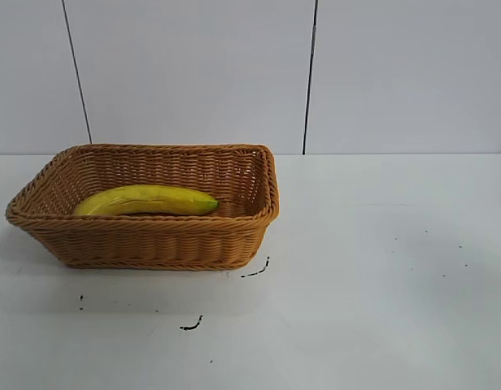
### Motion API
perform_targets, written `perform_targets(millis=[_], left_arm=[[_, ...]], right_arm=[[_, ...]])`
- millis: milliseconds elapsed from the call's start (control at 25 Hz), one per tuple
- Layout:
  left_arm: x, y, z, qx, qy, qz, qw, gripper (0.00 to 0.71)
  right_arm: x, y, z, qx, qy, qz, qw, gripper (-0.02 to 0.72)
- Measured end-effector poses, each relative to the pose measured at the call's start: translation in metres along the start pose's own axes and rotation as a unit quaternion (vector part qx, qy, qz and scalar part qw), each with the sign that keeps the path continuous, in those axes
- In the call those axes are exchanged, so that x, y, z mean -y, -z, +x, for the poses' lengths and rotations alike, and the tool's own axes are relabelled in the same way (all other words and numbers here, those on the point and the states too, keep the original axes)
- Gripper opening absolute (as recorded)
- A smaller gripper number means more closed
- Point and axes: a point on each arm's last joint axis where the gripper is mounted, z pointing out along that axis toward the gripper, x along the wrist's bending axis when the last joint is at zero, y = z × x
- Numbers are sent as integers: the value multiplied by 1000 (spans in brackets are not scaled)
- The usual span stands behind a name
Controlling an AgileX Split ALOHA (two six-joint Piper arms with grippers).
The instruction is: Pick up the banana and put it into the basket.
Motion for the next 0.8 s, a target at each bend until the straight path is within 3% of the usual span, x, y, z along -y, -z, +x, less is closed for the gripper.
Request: perform_targets(millis=[200,800], left_arm=[[0,0,0,0,0,0,1000,695],[0,0,0,0,0,0,1000,695]], right_arm=[[11,19,0,6,-7,-68,998,531],[11,19,-1,12,-15,-70,997,531]])
